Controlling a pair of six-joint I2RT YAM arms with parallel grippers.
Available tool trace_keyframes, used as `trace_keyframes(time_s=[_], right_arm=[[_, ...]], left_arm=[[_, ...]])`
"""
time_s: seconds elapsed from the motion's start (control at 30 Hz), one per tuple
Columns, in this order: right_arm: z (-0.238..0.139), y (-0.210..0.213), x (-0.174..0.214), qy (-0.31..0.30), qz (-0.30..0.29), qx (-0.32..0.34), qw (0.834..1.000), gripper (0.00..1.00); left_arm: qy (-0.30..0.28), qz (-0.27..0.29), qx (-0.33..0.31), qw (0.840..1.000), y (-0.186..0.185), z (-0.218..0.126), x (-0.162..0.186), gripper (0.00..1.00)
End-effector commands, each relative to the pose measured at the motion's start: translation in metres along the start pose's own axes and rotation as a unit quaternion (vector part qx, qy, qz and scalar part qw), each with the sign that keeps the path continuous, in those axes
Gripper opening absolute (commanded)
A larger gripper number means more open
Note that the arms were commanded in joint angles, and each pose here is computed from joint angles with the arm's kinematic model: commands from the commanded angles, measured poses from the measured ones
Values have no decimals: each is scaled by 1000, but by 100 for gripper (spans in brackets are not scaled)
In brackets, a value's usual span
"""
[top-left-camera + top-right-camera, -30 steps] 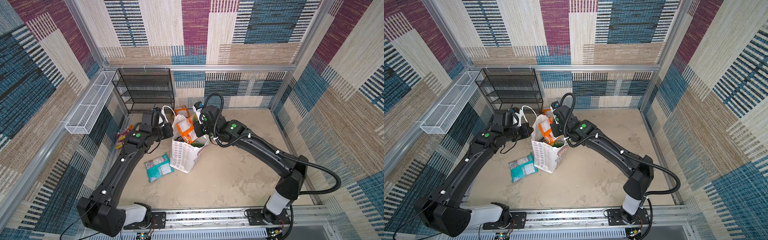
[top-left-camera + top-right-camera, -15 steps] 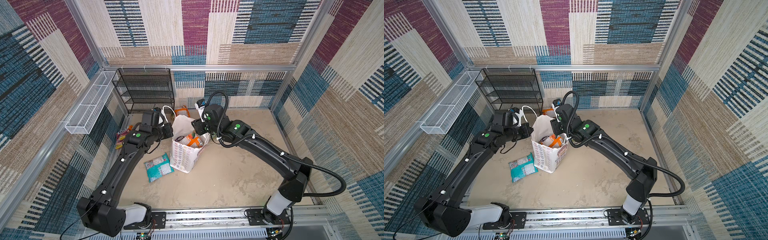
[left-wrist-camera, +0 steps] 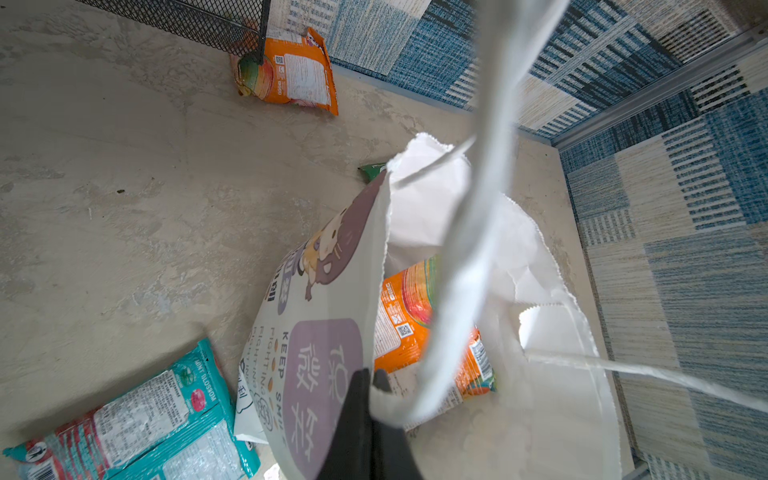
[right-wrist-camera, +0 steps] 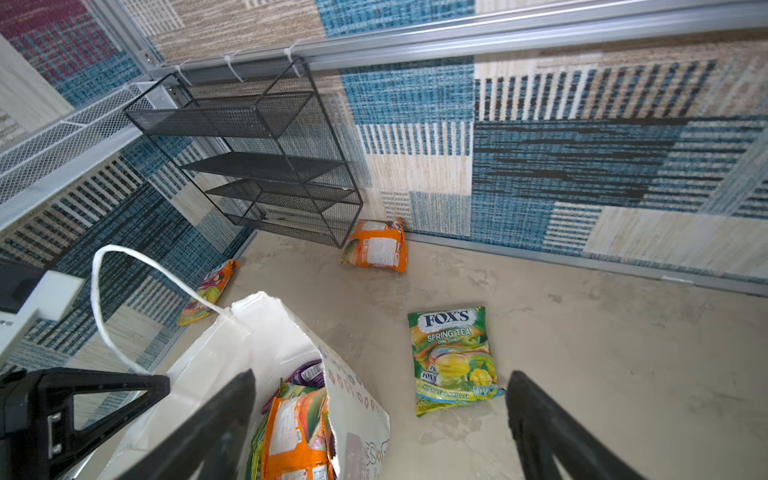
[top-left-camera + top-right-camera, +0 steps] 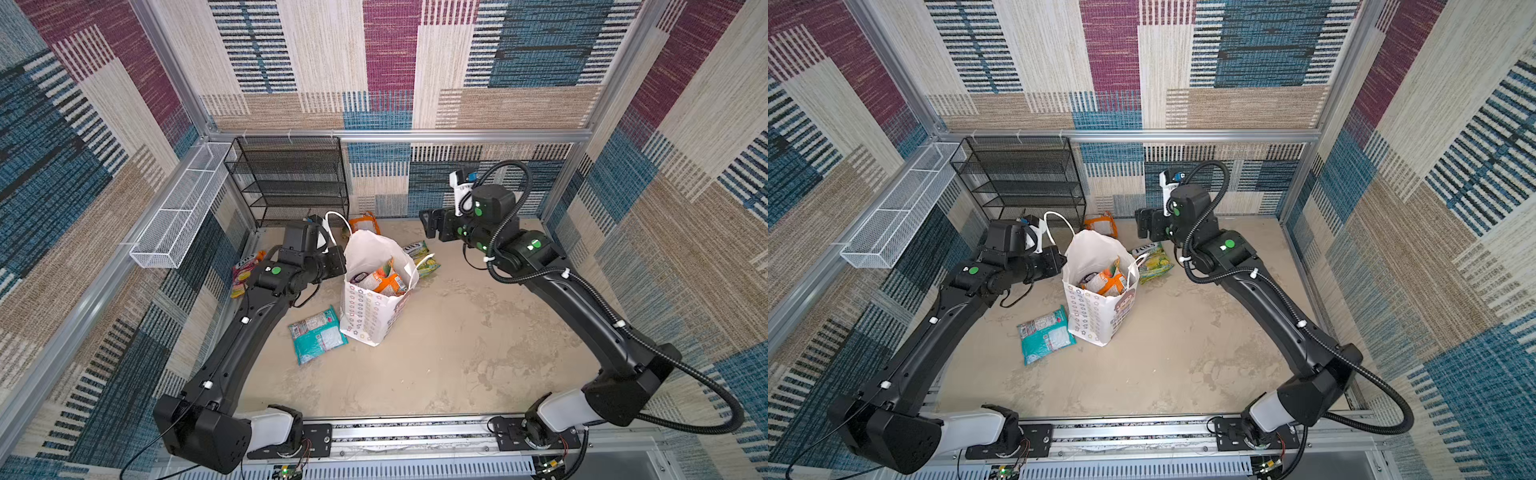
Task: Place the snacks into the paper bag
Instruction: 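Release the orange packet into the bag and raise the right gripper, then move the right gripper down to the green FOX'S packet and grasp it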
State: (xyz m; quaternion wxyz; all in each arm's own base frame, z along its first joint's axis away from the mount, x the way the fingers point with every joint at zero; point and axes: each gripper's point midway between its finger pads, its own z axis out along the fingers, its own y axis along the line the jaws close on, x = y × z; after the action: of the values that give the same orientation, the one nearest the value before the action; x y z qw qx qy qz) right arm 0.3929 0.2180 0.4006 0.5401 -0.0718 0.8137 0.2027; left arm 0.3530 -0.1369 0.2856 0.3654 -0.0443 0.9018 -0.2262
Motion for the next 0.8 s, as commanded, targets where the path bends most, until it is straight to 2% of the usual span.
trace_keyframes(time_s=[0.0,0.1,0.37,0.5,0.77], right_arm=[[5,-31,2,-14,68,-9,998,100],[20,-73,31,14,127,-1,992,100],[65,-136,117,78,206,1,976,100],[97,-147,164,133,226,-12,965,99],[144,-152,215,193,252,-45,947,92]], left_arm=[[6,9,-1,1000,0,-4,2,0],[6,9,1,1000,-1,-4,2,0],[8,10,0,1000,0,-2,3,0],[8,11,1,1000,-1,-2,3,0],[7,12,-1,1000,0,-1,2,0]])
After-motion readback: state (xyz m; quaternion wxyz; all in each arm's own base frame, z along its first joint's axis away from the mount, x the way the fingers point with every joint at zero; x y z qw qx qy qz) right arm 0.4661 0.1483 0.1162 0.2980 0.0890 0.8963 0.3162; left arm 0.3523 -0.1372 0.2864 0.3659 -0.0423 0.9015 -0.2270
